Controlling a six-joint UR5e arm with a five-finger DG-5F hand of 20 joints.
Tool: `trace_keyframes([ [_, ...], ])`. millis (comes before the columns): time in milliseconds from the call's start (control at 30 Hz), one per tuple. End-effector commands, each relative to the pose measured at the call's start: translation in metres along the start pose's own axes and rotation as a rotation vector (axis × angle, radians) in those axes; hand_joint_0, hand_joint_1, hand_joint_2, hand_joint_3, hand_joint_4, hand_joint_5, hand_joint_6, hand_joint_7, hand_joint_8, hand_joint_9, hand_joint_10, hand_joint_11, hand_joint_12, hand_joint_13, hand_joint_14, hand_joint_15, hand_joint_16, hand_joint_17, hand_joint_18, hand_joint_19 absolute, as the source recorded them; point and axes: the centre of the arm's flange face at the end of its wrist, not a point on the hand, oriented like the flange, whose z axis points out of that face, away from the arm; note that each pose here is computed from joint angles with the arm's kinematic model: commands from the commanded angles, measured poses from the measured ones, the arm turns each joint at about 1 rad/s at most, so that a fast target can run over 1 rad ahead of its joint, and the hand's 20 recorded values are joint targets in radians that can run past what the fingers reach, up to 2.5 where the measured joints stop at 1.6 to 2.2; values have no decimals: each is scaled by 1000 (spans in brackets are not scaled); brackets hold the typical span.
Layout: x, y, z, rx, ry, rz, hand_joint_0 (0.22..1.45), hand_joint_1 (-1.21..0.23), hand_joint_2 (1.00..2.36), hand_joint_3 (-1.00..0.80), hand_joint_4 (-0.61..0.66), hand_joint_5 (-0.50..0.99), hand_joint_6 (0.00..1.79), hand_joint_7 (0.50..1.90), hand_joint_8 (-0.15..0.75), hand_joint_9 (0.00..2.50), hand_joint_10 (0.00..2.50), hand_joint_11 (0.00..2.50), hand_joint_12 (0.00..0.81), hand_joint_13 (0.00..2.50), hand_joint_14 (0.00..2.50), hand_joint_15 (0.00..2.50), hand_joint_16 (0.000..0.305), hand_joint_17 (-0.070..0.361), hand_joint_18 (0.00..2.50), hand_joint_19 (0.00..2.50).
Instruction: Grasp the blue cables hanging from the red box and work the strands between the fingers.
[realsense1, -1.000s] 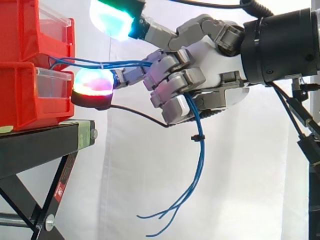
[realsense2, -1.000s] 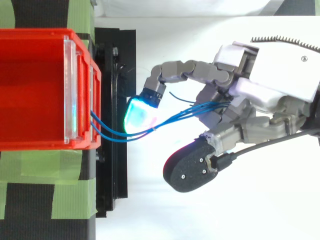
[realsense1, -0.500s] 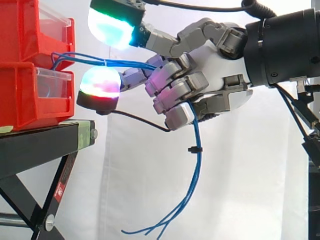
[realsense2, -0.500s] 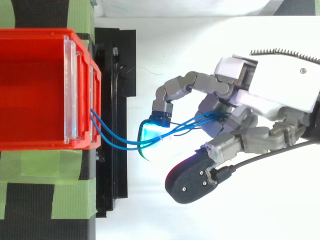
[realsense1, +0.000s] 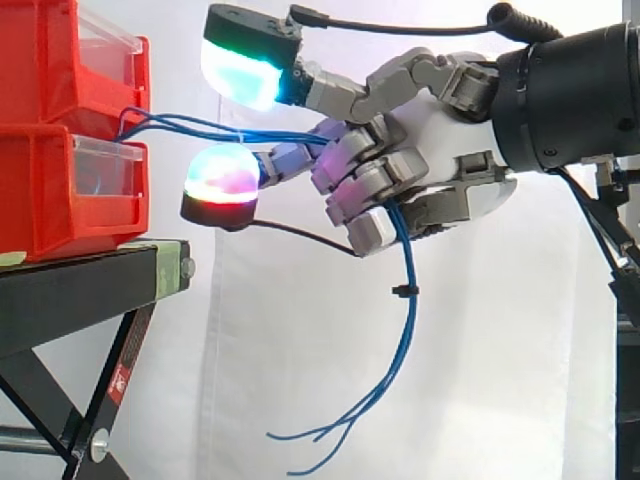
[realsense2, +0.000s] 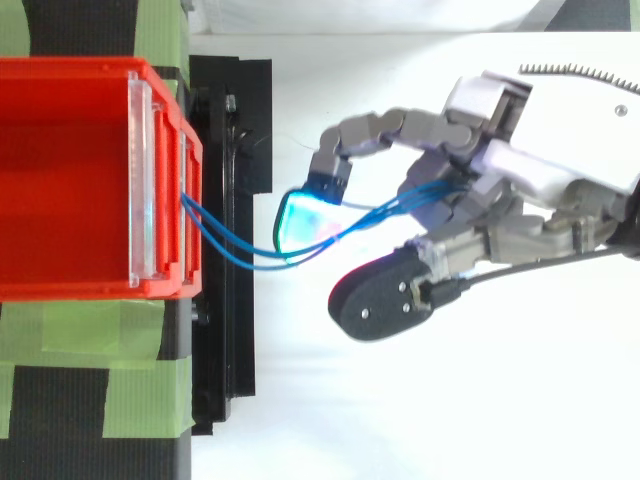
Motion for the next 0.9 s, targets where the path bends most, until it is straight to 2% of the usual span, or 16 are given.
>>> trace_keyframes([
  [0,-3,0,0,0,-32,-19,821,-631,1000,-1000,254,109,476,1156,556,1864,2500,2500,692,2105,2500,1814,255,192,2500,777],
  [200,-1,2,2,-17,-37,-50,830,-641,1000,-1000,233,92,507,1154,556,1864,2500,2500,692,2105,2500,1814,255,192,2500,777],
  [300,-1,3,3,-25,-38,-49,834,-649,1000,-1000,244,71,561,1133,556,1864,2500,2500,692,2105,2500,1814,255,192,2500,777],
  [500,4,4,1,-31,-31,-45,866,-682,1000,-988,240,17,791,1043,556,1864,2500,2500,692,2105,2500,1814,255,192,2500,777],
  [700,6,13,4,-43,-33,-34,915,-694,1005,-872,226,-7,883,1015,556,1864,2500,2500,692,2105,2500,1814,255,192,2500,777],
  [867,7,15,4,-48,-33,-33,958,-698,1013,-691,219,-33,1052,970,556,1864,2500,2500,692,2105,2500,1814,255,192,2500,777],
])
